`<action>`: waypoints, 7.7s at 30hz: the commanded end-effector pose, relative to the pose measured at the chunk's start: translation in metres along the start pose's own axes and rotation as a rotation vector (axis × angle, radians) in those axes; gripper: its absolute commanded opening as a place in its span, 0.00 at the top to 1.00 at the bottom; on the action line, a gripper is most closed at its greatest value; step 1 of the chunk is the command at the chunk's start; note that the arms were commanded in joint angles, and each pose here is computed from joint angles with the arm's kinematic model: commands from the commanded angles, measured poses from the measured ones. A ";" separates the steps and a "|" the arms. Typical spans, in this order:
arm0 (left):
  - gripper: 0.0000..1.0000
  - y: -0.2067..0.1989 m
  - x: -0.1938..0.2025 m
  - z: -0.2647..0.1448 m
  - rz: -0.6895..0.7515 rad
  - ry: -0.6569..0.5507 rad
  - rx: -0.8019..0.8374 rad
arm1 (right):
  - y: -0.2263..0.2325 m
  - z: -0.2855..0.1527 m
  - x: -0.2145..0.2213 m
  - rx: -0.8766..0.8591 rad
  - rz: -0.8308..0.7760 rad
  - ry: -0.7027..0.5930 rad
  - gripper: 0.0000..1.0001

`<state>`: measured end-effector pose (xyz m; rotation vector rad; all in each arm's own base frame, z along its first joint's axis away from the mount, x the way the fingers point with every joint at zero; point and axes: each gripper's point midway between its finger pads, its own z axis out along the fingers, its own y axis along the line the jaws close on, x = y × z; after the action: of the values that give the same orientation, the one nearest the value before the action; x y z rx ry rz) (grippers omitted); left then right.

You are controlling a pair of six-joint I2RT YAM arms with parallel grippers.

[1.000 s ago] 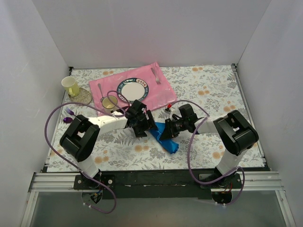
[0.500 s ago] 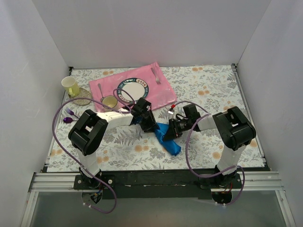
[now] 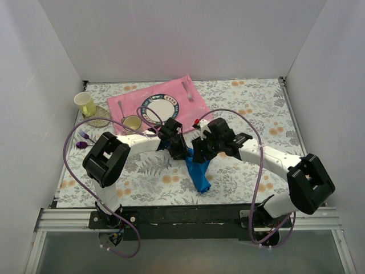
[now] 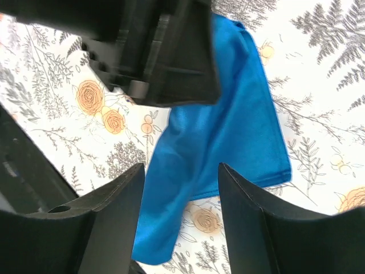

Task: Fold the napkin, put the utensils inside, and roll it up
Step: Roll the napkin with the utensil

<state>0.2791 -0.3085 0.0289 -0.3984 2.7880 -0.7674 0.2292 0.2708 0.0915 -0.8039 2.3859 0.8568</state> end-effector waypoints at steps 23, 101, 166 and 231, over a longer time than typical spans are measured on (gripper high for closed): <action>0.56 0.020 0.004 -0.011 0.019 -0.012 -0.090 | 0.000 0.049 0.050 0.363 -0.077 0.122 0.72; 0.64 0.025 0.033 0.015 0.025 0.101 -0.054 | -0.015 0.044 0.048 0.661 -0.328 0.134 0.36; 0.73 0.018 0.014 0.010 0.020 0.021 -0.081 | -0.037 -0.007 0.024 0.385 0.030 0.023 0.36; 0.63 0.000 0.016 0.015 0.110 0.036 -0.106 | -0.010 0.031 0.052 -0.548 0.476 0.017 0.71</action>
<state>0.2774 -0.3346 0.0323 -0.2638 2.8225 -0.7351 0.2035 0.2672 0.0347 -0.3623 2.4030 1.8123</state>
